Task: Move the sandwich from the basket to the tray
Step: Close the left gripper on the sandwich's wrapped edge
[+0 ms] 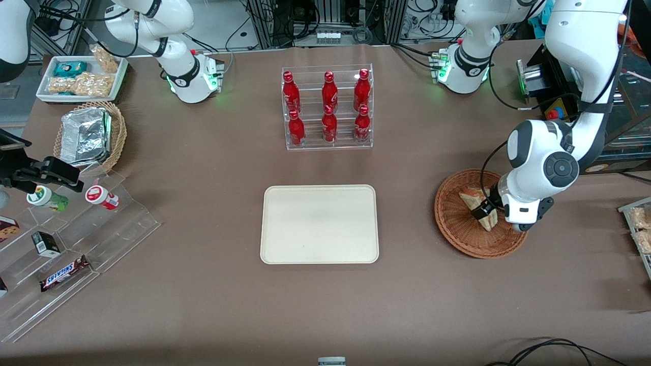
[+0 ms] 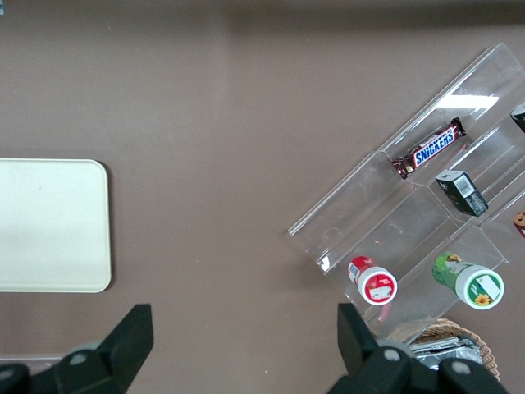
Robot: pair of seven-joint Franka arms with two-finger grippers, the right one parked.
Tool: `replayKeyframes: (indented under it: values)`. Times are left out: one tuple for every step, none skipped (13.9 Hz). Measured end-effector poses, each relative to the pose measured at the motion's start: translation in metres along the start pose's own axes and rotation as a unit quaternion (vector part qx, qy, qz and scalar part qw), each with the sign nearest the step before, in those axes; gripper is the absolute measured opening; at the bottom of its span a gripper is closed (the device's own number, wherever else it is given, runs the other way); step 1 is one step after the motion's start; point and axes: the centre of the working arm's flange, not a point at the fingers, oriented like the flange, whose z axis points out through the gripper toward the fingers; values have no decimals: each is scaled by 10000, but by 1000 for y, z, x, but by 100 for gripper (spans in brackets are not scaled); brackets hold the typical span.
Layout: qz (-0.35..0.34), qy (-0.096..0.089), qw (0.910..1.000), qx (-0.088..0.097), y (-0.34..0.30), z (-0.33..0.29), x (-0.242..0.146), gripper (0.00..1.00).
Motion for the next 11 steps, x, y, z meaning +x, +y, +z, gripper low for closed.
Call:
replayKeyframes:
  values:
    - [-35,-9,10000,15,-3,2,3,100]
    - [-58,-22,10000,31,-5,4,4,100]
    - [-67,-41,10000,49,-6,6,5,100]
    - [-67,-62,9999,65,-7,9,4,100]
    - [-67,-83,9999,80,-7,12,4,100]
    - [-67,-100,9999,92,-7,14,4,100]
    - [-67,-111,9999,99,-7,16,4,100]
    - [-67,-116,9999,103,-7,17,4,100]
    - [-67,-119,9999,105,-7,17,4,100]
    - [-66,-123,9998,109,-7,17,4,100]
    - [-86,-126,9998,113,-7,18,3,100]
